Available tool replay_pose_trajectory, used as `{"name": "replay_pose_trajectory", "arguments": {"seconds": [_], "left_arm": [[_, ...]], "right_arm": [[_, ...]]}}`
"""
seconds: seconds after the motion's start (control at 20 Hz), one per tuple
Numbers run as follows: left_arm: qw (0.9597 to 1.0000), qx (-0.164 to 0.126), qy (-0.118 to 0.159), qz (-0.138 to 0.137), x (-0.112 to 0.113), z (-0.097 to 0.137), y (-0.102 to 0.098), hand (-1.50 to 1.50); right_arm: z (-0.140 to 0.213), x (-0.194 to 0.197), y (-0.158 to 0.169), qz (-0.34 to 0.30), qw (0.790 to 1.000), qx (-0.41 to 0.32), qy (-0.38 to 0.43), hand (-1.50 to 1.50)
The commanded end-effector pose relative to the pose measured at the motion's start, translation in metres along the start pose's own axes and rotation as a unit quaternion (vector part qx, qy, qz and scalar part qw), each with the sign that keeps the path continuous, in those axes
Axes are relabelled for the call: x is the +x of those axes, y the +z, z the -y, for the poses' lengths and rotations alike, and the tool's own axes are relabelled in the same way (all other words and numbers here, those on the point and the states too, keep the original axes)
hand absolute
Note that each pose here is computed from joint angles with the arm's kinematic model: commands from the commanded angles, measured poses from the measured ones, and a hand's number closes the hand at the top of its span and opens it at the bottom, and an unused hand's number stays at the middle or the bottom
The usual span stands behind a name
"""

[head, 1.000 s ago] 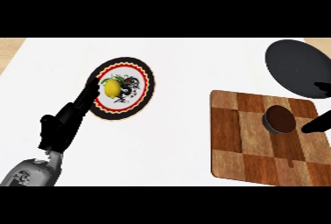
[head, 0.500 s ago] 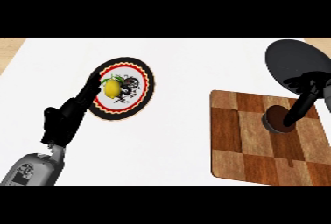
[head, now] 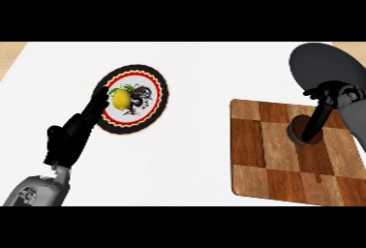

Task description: Pick the cupcake from the cutting board and place it in the pan

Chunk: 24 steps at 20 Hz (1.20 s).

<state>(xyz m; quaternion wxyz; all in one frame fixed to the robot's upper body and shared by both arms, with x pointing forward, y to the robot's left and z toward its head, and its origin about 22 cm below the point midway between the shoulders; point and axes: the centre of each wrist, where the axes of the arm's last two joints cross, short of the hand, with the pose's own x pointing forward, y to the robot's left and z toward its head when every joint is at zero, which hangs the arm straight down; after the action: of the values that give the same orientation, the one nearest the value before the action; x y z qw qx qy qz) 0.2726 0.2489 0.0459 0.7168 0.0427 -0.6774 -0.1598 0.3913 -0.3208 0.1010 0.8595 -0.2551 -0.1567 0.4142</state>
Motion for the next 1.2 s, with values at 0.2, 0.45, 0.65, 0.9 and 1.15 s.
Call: {"name": "replay_pose_trajectory", "arguments": {"seconds": [0.2, 0.45, 0.65, 0.9, 1.15], "left_arm": [[0.9999, 0.008, 0.000, -0.009, 0.004, -0.017, -0.001, 0.00], [1.0000, 0.006, -0.004, 0.001, 0.000, 0.001, -0.004, 0.00], [0.9999, -0.002, 0.010, 0.002, -0.002, -0.010, -0.018, 0.00], [1.0000, 0.005, -0.006, 0.003, 0.013, -0.010, -0.001, 0.00], [0.9999, 0.007, 0.002, 0.009, 0.014, -0.001, 0.008, 0.00]], "right_arm": [[-0.007, 0.005, 0.003, -0.047, 0.998, 0.011, 0.032, -1.50], [-0.023, -0.014, -0.023, -0.055, 0.998, -0.003, 0.021, -1.50], [-0.017, -0.005, -0.018, -0.054, 0.998, -0.001, 0.031, -1.50], [-0.048, -0.020, -0.041, -0.028, 0.997, 0.035, 0.058, 1.50], [-0.056, -0.005, -0.039, -0.004, 0.997, 0.055, 0.061, 1.50]]}}
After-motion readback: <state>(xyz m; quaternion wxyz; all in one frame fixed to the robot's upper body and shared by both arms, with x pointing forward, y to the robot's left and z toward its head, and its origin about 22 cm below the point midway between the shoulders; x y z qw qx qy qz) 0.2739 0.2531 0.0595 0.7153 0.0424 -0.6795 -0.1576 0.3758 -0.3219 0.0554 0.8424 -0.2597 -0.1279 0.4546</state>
